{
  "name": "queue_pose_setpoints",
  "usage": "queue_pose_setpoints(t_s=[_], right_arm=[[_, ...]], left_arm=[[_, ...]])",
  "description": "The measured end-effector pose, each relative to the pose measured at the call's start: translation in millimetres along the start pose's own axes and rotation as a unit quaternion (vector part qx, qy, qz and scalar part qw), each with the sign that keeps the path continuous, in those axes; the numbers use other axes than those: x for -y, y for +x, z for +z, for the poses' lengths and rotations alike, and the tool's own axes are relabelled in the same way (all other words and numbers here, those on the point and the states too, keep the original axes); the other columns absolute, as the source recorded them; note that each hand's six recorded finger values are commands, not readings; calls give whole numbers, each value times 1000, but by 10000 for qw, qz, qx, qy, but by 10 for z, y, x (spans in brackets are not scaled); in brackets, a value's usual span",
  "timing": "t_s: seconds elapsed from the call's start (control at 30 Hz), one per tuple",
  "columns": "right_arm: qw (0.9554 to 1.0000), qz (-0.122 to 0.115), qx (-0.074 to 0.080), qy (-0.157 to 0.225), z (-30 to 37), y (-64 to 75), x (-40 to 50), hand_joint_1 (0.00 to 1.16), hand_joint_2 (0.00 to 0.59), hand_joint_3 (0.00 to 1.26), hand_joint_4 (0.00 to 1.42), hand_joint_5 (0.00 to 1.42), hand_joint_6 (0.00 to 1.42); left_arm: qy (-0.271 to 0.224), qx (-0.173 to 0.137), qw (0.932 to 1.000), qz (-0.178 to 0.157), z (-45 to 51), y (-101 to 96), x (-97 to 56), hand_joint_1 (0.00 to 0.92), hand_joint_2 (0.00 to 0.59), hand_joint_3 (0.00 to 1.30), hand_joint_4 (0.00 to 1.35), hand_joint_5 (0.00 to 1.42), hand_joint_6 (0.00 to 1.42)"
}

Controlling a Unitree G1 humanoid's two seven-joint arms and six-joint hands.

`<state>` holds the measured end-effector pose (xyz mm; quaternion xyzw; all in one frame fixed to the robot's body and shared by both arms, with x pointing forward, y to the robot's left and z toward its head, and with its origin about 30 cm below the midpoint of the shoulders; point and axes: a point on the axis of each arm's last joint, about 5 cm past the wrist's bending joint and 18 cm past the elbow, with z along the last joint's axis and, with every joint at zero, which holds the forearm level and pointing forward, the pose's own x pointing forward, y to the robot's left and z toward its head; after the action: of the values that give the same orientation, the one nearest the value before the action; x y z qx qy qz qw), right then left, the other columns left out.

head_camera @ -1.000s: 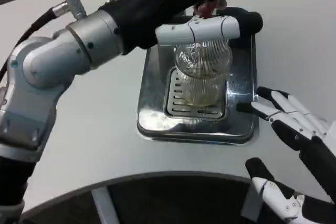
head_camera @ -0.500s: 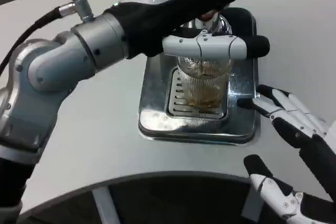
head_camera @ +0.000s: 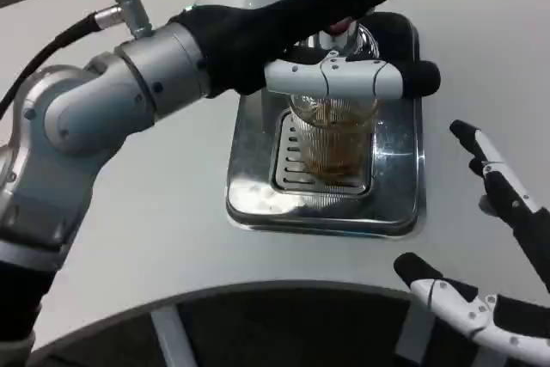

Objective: Grasp the cup under the faucet to collect the drink, then remove the cup.

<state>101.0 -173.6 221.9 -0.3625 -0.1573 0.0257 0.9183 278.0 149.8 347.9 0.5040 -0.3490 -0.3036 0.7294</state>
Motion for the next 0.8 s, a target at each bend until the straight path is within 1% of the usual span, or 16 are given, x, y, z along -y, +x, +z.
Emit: queue_pose_setpoints(t_s=[0.07,0.13,0.2,0.33,0.47,0.5,0.63,0.8], right_arm=[[9999,-134,23,88,14,44,-30,653,278,0,0,31,146],[9997,-219,22,136,20,89,-57,656,277,0,0,29,145],[9993,-268,-3,242,12,150,-93,658,276,0,0,29,145],[9987,-308,-104,403,-15,283,-180,660,276,0,0,28,142],[9980,-378,-116,487,-25,358,-244,658,266,0,0,28,130],[9977,-387,-131,537,-30,394,-276,658,267,0,0,28,130],[9973,-389,-158,609,-43,453,-346,661,271,0,0,28,129],[9968,-433,-207,641,-66,530,-406,663,273,0,0,28,129]], left_arm=[[3,2,10000,1,0,-1,0,0,95,87,0,13,156],[4,3,10000,3,0,-1,-1,0,95,87,0,13,156],[5,3,10000,4,0,-1,-1,0,95,87,0,13,156],[14,14,10000,6,1,-2,-2,0,95,87,0,13,156],[25,23,10000,10,2,-3,-4,0,95,87,0,13,156],[25,22,10000,12,2,-4,-5,0,95,87,0,13,156],[27,23,10000,23,1,-7,-8,0,95,87,0,13,156],[18,18,10000,36,-4,-9,-11,0,95,87,0,13,157]])
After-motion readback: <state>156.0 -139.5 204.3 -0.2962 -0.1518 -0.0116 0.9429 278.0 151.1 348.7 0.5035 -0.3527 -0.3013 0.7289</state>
